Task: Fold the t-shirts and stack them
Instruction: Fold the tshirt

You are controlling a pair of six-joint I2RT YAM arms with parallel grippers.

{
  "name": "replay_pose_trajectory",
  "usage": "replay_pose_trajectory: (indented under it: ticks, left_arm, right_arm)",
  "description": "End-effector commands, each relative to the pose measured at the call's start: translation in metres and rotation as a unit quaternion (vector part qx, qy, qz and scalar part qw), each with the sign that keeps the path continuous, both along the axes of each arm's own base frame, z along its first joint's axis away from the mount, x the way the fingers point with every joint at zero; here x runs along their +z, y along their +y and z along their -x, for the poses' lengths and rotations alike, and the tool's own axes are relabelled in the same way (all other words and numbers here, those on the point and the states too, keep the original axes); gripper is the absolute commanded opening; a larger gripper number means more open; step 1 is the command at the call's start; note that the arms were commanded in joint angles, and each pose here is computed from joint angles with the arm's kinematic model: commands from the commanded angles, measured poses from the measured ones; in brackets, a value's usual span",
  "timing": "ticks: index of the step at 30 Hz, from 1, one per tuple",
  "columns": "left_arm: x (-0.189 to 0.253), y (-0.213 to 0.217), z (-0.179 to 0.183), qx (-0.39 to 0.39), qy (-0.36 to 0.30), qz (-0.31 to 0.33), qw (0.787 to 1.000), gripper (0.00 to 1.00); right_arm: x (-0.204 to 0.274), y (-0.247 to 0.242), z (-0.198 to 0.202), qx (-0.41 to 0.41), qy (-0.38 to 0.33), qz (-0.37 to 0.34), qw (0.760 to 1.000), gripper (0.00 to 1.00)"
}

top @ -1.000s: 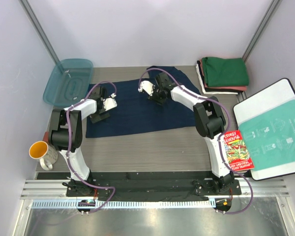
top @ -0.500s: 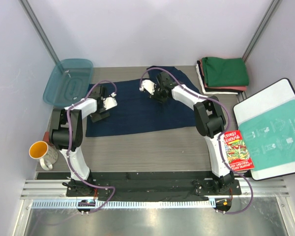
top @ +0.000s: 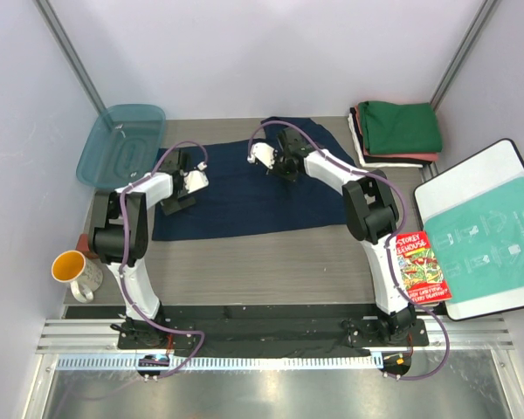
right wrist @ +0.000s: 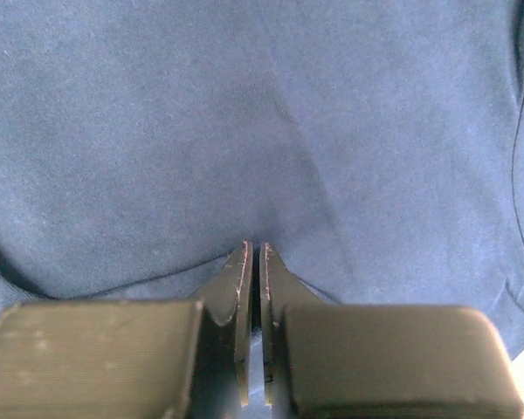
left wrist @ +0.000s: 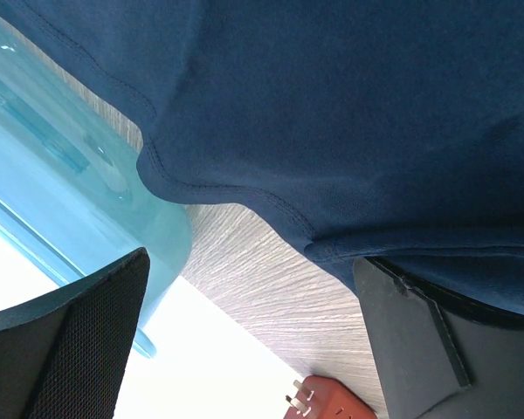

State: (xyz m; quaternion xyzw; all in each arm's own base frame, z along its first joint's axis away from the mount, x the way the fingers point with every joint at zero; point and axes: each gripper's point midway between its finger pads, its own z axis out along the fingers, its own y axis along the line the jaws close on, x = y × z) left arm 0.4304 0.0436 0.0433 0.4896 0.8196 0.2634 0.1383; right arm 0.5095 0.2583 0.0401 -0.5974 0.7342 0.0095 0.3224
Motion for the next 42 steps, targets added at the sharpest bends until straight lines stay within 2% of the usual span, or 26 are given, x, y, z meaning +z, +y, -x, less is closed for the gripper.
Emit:
replay_pose_trajectory:
  ticks: [1,20,34,37,39,40,41,42]
  left_arm:
    - [-0.017,-0.011,-0.005,-0.005,0.006,0.029,1.000,1.00]
    - [-0.019,-0.015,-0.010,-0.003,0.006,0.029,1.000,1.00]
    - [-0.020,-0.017,-0.011,0.001,0.006,0.032,0.999,1.00]
    - [-0.021,-0.018,-0.010,0.001,0.007,0.032,0.999,1.00]
    - [-0.021,-0.018,-0.009,0.001,0.007,0.032,0.999,1.00]
    - [-0.021,-0.018,-0.009,0.002,0.007,0.032,0.999,1.00]
    - [-0.021,-0.019,-0.009,0.002,0.008,0.033,0.999,1.00]
    - [-0.021,-0.019,-0.009,0.001,0.008,0.033,0.999,1.00]
  right_arm:
    - [0.035,0.005,-0.010,0.007,-0.030,-0.015,0.999,0.06]
    - [0.063,0.030,0.004,0.071,-0.043,-0.046,0.995,0.02]
    - [0.093,0.040,-0.005,0.063,-0.082,-0.082,0.991,0.01]
    - [0.088,0.038,-0.009,0.054,-0.095,-0.075,0.991,0.09]
    - [0.081,0.036,-0.011,0.050,-0.101,-0.067,0.991,0.19]
    - [0.079,0.036,-0.013,0.041,-0.109,-0.063,0.991,0.27]
    - [0.077,0.029,-0.023,0.015,-0.138,-0.049,0.989,0.40]
    - [0.078,0.027,-0.026,0.003,-0.152,-0.046,0.987,0.42]
